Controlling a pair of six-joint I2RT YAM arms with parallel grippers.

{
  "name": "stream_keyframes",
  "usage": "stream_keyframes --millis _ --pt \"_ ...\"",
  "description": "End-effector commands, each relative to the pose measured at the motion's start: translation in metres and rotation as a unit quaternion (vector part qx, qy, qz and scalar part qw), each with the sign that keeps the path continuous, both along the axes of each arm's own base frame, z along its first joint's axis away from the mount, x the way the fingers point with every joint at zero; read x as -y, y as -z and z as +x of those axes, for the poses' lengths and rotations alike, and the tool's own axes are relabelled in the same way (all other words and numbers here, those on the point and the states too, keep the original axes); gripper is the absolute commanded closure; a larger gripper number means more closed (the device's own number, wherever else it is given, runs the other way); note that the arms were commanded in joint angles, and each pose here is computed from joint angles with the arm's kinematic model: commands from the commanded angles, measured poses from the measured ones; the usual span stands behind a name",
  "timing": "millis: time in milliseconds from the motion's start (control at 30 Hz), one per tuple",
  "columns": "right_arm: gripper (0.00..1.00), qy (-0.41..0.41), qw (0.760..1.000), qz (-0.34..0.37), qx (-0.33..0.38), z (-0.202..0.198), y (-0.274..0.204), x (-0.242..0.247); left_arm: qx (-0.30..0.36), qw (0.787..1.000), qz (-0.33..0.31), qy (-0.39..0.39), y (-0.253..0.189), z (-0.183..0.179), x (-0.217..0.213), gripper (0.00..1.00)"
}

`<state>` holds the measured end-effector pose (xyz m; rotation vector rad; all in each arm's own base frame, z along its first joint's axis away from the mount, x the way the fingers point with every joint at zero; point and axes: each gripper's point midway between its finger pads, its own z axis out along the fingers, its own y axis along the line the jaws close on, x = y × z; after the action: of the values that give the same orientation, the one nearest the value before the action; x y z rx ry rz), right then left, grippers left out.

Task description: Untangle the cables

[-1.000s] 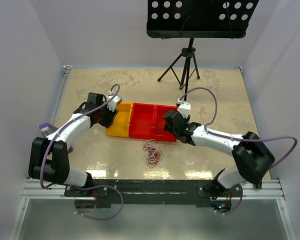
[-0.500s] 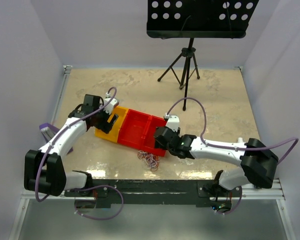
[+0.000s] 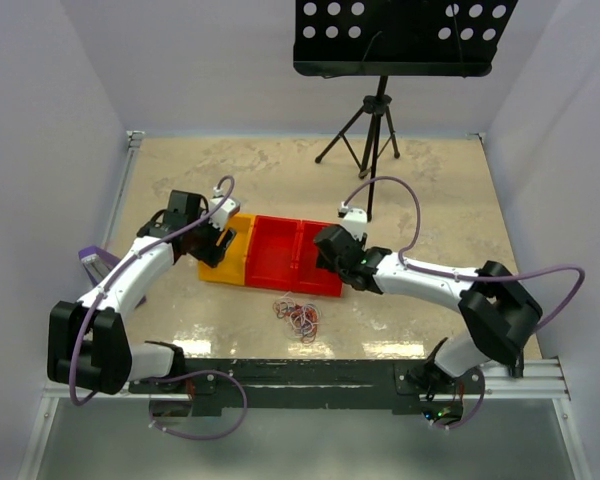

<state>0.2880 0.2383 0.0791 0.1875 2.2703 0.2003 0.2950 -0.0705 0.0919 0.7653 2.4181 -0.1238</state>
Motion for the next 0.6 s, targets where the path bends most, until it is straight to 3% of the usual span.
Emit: stream_keyframes --millis 0,133,300,567 --pt "0.40 -0.019 0.998 0.035 0.041 0.024 -0.022 -0.031 0.007 1.000 -0.026 0.014 -0.003 0.001 0.012 0.29" --pt "0.41 -0.015 0.999 0.027 0.030 0.029 -0.008 -0.030 0.002 0.999 -0.029 0.016 0.002 -0.002 0.013 0.29" --pt "0.31 0.008 0.999 0.024 0.038 0.043 -0.008 -0.011 0.001 0.998 -0.049 0.034 0.003 0.001 0.025 0.28" --pt "0.28 0.021 0.999 0.018 0.040 0.061 -0.009 0.003 -0.012 0.996 -0.070 0.052 0.002 -0.007 0.039 0.28"
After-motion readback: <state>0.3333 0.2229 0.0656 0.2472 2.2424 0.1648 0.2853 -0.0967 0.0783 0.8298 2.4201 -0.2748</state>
